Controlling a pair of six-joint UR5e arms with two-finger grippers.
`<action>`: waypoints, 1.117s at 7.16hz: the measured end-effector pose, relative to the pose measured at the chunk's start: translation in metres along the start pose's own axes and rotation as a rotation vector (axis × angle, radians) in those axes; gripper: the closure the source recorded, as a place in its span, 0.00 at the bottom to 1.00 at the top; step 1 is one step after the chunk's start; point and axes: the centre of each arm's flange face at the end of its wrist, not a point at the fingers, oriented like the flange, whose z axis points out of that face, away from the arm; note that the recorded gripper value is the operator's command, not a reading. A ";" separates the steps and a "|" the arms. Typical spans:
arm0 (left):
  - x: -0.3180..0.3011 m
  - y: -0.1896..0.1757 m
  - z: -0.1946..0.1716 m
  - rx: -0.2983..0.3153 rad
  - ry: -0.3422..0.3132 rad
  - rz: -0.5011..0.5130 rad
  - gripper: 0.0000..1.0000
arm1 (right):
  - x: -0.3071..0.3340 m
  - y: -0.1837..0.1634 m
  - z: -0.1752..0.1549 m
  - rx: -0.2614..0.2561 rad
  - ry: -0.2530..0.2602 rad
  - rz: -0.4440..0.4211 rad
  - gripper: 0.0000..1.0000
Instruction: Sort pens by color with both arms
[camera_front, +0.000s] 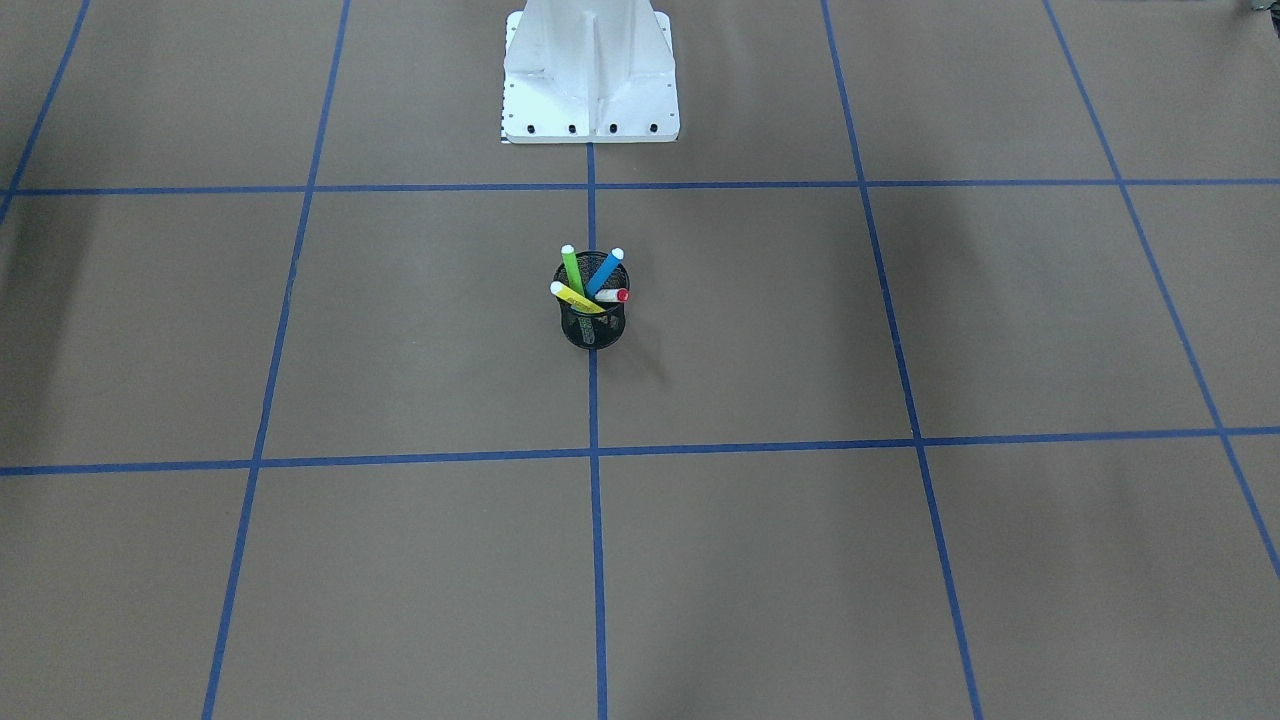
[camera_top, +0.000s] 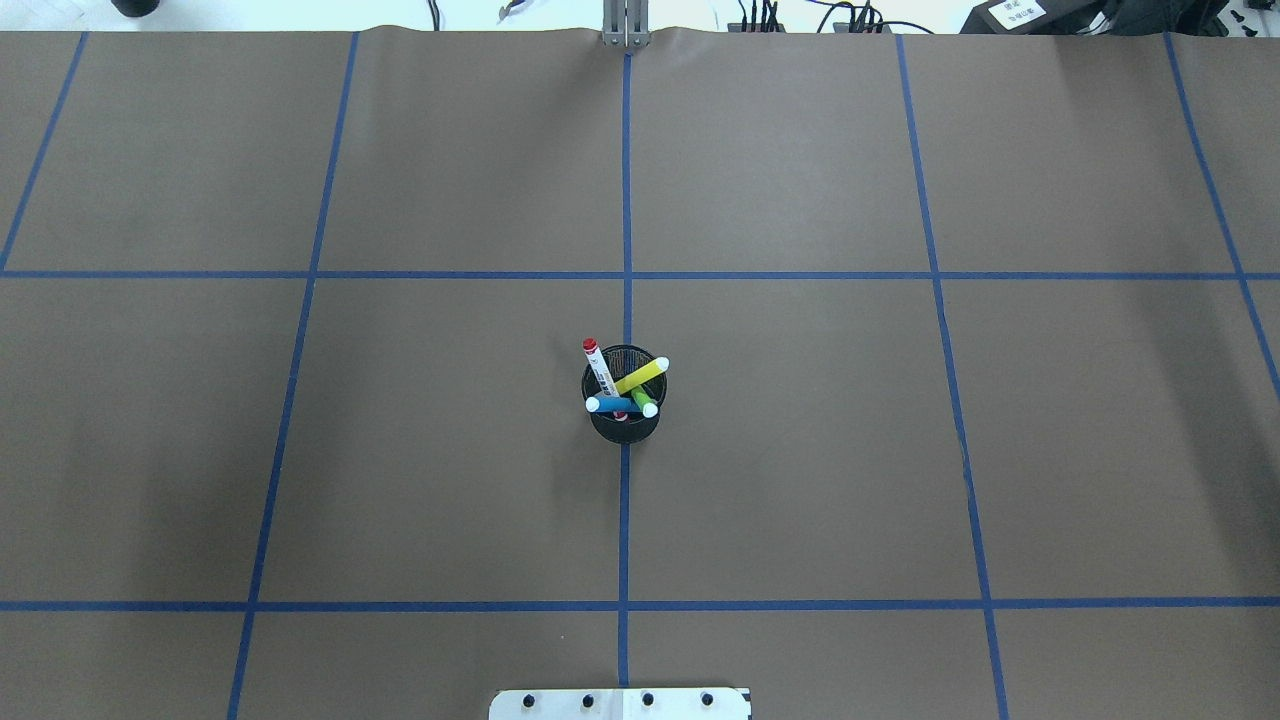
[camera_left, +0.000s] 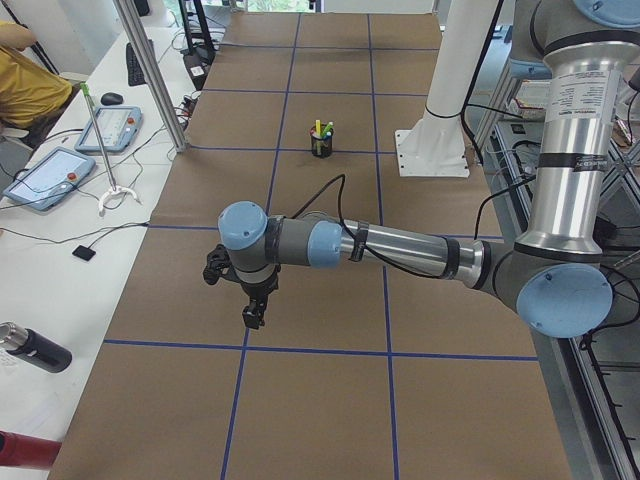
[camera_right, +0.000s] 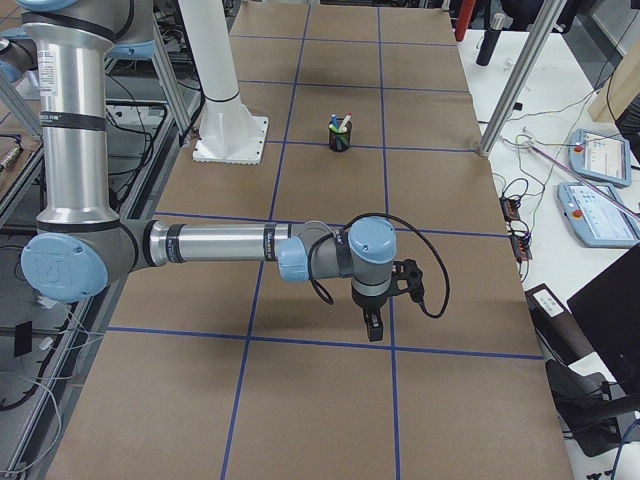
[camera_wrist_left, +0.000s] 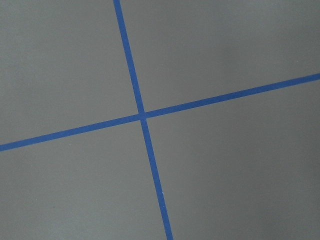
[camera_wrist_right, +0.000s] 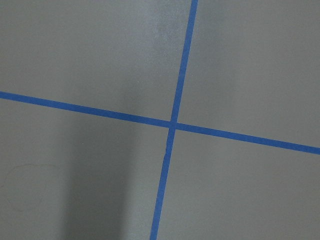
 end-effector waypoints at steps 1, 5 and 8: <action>0.000 0.000 0.000 0.000 -0.001 0.000 0.00 | 0.000 0.000 0.000 0.000 0.000 0.000 0.00; 0.015 -0.010 -0.017 0.065 -0.014 0.073 0.00 | -0.014 -0.011 -0.006 0.020 -0.013 -0.035 0.00; 0.036 -0.040 -0.040 0.146 -0.021 0.111 0.00 | -0.066 -0.059 -0.024 0.068 -0.064 -0.139 0.01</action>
